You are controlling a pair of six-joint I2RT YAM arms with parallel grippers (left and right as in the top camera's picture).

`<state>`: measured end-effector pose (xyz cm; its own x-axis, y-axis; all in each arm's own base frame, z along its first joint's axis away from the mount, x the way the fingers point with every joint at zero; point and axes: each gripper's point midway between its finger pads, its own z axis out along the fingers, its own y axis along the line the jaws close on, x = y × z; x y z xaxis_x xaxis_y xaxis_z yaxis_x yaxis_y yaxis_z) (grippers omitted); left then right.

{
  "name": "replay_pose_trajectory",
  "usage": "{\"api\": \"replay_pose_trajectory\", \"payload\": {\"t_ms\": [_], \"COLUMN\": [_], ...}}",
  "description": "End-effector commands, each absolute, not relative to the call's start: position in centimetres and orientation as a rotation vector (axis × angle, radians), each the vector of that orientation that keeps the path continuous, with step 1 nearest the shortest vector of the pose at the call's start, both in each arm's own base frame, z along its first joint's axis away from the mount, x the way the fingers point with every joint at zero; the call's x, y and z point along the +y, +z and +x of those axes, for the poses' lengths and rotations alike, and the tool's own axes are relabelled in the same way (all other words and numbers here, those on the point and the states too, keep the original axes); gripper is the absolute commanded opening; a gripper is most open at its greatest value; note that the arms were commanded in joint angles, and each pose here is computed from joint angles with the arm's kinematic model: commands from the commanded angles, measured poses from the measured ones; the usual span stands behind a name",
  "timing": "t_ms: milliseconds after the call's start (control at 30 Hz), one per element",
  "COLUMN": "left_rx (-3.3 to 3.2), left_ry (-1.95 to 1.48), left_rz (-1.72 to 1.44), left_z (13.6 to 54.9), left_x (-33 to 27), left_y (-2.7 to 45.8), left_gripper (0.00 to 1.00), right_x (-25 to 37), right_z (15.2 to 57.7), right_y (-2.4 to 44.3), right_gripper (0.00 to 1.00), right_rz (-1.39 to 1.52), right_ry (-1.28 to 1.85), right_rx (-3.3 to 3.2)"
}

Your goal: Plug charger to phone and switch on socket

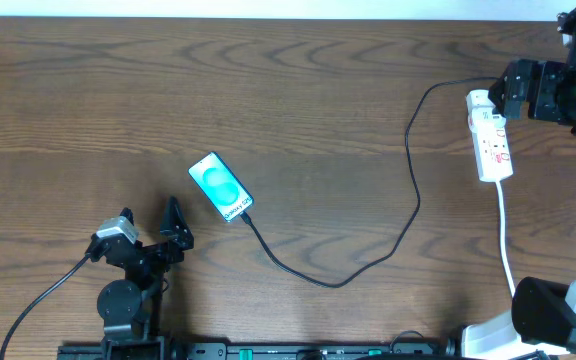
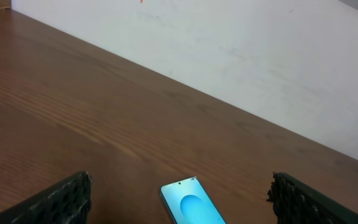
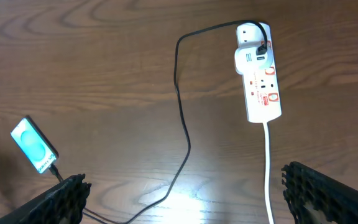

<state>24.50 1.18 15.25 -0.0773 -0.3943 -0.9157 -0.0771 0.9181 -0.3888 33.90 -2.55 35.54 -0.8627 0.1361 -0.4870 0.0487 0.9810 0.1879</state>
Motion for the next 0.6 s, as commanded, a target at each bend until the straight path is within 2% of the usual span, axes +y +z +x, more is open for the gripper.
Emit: {"api": "replay_pose_trajectory", "payload": {"t_ms": [0, 167, 400, 567], "left_rx": [1.690, 1.690, 1.690, 1.690], "left_ry": [-0.260, -0.260, -0.261, -0.261], "left_rz": [-0.360, -0.360, -0.361, -0.361], "left_z": [24.4, 24.4, 24.4, 24.4], "left_x": [1.1, 1.1, 1.1, 1.1], "left_y": [13.8, 13.8, 13.8, 13.8], "left_gripper": [0.92, 0.92, 0.92, 0.92], "right_x": [-2.4, -2.0, 1.7, 3.3], "right_z": [33.8, 34.1, 35.6, 35.2], "right_y": [35.9, 36.8, 39.1, 38.5], "right_gripper": [0.99, 0.99, 0.99, 0.99], "right_rz": [0.134, 0.107, -0.069, -0.135], "right_ry": [0.230, 0.221, 0.224, 0.228], "right_rx": [2.596, 2.550, 2.311, 2.171]}}
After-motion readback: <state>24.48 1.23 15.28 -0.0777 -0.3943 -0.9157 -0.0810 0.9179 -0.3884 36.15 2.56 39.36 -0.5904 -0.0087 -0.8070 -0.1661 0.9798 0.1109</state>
